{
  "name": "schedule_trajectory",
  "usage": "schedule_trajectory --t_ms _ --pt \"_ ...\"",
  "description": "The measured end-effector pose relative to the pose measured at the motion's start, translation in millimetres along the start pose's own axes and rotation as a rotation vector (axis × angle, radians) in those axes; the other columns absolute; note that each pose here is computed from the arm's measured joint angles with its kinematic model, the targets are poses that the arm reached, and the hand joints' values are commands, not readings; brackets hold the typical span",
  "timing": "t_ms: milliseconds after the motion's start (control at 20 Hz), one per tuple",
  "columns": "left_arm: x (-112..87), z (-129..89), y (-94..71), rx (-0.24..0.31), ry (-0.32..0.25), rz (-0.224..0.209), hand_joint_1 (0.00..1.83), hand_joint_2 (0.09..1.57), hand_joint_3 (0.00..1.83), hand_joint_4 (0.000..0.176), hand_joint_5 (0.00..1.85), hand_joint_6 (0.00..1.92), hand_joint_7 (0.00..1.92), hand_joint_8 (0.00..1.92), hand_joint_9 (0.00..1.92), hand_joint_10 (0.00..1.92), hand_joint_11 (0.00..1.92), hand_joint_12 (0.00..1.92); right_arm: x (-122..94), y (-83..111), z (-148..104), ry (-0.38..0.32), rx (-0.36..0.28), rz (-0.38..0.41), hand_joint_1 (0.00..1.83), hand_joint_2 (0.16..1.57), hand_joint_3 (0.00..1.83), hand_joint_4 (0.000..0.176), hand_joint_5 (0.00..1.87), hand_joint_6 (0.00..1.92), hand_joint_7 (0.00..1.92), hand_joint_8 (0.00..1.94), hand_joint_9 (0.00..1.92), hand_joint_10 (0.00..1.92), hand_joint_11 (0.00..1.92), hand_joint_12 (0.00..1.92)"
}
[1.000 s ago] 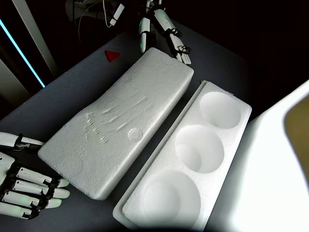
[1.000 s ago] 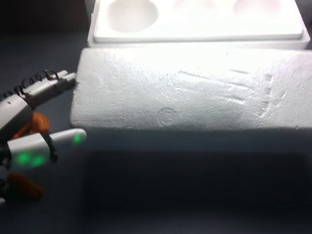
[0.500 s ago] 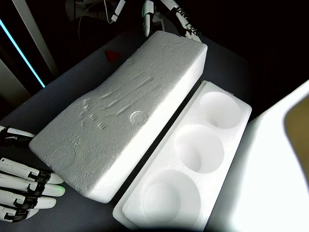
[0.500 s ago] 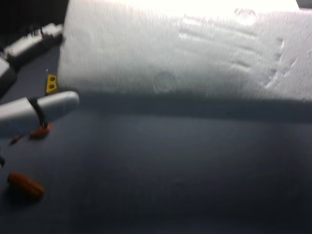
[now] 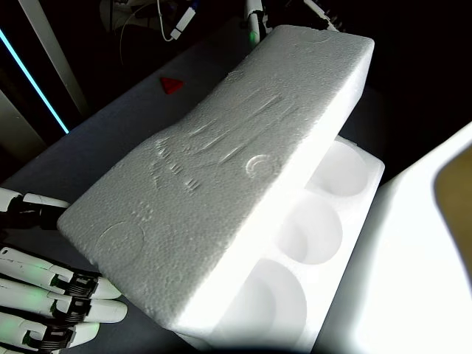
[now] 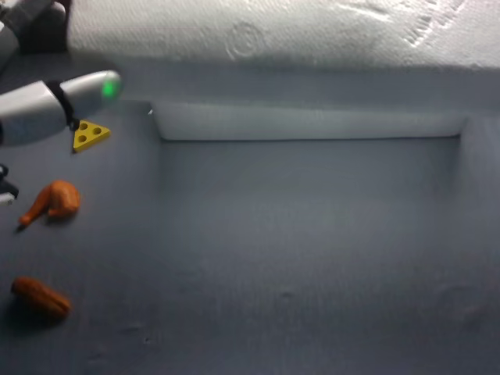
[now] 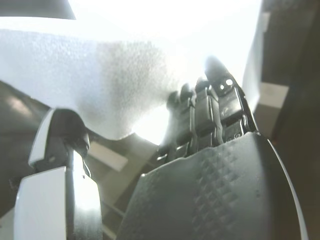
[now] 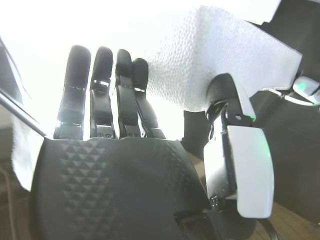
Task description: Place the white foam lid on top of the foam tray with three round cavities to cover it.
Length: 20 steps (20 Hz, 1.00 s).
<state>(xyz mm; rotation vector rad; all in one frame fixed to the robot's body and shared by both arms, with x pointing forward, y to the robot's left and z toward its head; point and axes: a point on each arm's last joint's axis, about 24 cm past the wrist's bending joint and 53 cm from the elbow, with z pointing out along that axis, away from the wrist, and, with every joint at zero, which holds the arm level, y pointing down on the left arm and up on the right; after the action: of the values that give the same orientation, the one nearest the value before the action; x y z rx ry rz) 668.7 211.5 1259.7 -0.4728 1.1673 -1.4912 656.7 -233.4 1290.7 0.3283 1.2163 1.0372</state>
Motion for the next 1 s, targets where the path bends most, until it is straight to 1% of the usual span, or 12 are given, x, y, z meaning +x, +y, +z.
schedule_trajectory --t_ms 150,200,250,300,350,400,500,550,600,800,900,1000 --pt "-3.1 16 -3.9 0.025 -0.008 -0.010 0.65 1.08 0.00 0.000 0.25 0.03 0.18 0.01 0.12 0.05 0.00 1.31 2 -7.6 12 0.026 0.023 -0.005 0.52 1.25 0.01 0.000 0.00 0.97 0.00 0.86 0.00 1.22 0.00 1.92" --pt "-2.3 21 -2.3 0.023 -0.005 -0.009 0.71 1.09 0.00 0.000 0.28 0.03 0.16 0.00 0.12 0.05 0.00 1.29 0 -9.8 17 0.024 0.028 -0.009 0.56 1.25 0.01 0.000 0.00 0.87 0.00 0.81 0.00 1.19 0.00 1.92" --pt "-2.0 25 -0.8 0.021 0.000 -0.009 0.75 1.08 0.00 0.000 0.27 0.03 0.14 0.00 0.10 0.04 0.00 1.29 -3 -12.8 19 0.024 0.036 -0.012 0.52 1.26 0.01 0.000 0.00 0.17 0.00 0.50 0.00 0.90 0.00 1.92" --pt "-1.4 28 1.7 0.016 0.009 -0.005 0.77 1.08 0.00 0.000 0.25 0.02 0.10 0.00 0.07 0.03 0.00 1.29 -6 -15.0 23 0.020 0.041 -0.014 0.52 1.26 0.01 0.000 0.00 0.03 0.00 0.35 0.00 0.72 0.00 1.91" --pt "-0.8 32 6.9 0.001 0.014 -0.008 0.78 1.08 0.00 0.000 0.24 0.01 0.11 0.00 0.09 0.04 0.00 1.44 -9 -18.3 27 0.014 0.052 -0.006 0.54 1.26 0.01 0.000 0.00 0.01 0.00 0.17 0.00 0.46 0.00 1.87" --pt "-1.2 33 10.5 -0.010 0.016 -0.006 0.77 1.08 0.00 0.000 0.22 0.00 0.10 0.00 0.07 0.03 0.00 1.42 -11 -19.0 31 0.009 0.056 0.000 0.53 1.27 0.01 0.000 0.00 0.00 0.00 0.04 0.00 0.26 0.00 1.83" --pt "1.5 33 22.8 -0.054 0.029 -0.005 0.75 1.07 0.00 0.000 0.25 0.01 0.11 0.00 0.07 0.03 0.00 1.42 -22 -15.6 38 -0.018 0.050 0.012 0.53 1.28 0.01 0.000 0.00 0.00 0.00 0.00 0.00 0.05 0.00 1.85" --pt "2.9 34 28.1 -0.074 0.038 0.001 0.74 1.07 0.00 0.000 0.24 0.01 0.09 0.00 0.05 0.02 0.00 1.35 -26 -14.9 39 -0.028 0.047 0.003 0.53 1.28 0.01 0.000 0.00 0.00 0.00 0.00 0.01 0.04 0.00 1.86" --pt "4.7 35 32.3 -0.087 0.047 0.007 0.73 1.07 0.00 0.000 0.22 0.00 0.07 0.00 0.03 0.01 0.00 1.20 -30 -13.5 41 -0.038 0.043 -0.002 0.55 1.28 0.00 0.000 0.00 0.00 0.03 0.02 0.00 0.25 0.00 1.76" --pt "6.6 43 43.3 -0.118 0.057 0.002 0.73 1.09 0.00 0.000 0.23 0.00 0.07 0.00 0.02 0.01 0.00 0.99 -33 -17.9 45 -0.040 0.057 -0.013 0.56 1.28 0.00 0.000 0.00 0.00 0.05 0.03 0.00 0.35 0.00 1.70" --pt "7.9 44 43.6 -0.122 0.062 -0.002 0.70 1.08 0.00 0.000 0.24 0.00 0.06 0.00 0.02 0.01 0.00 1.00 -30 -21.4 45 -0.028 0.072 -0.010 0.56 1.27 0.00 0.000 0.00 0.00 0.03 0.02 0.00 0.27 0.00 1.69" --pt "7.4 46 43.2 -0.125 0.062 -0.003 0.68 1.08 0.00 0.000 0.23 0.00 0.06 0.00 0.03 0.01 0.00 1.07 -30 -24.2 46 -0.030 0.081 0.000 0.57 1.30 0.00 0.000 0.00 0.00 0.06 0.04 0.00 0.31 0.00 1.46"
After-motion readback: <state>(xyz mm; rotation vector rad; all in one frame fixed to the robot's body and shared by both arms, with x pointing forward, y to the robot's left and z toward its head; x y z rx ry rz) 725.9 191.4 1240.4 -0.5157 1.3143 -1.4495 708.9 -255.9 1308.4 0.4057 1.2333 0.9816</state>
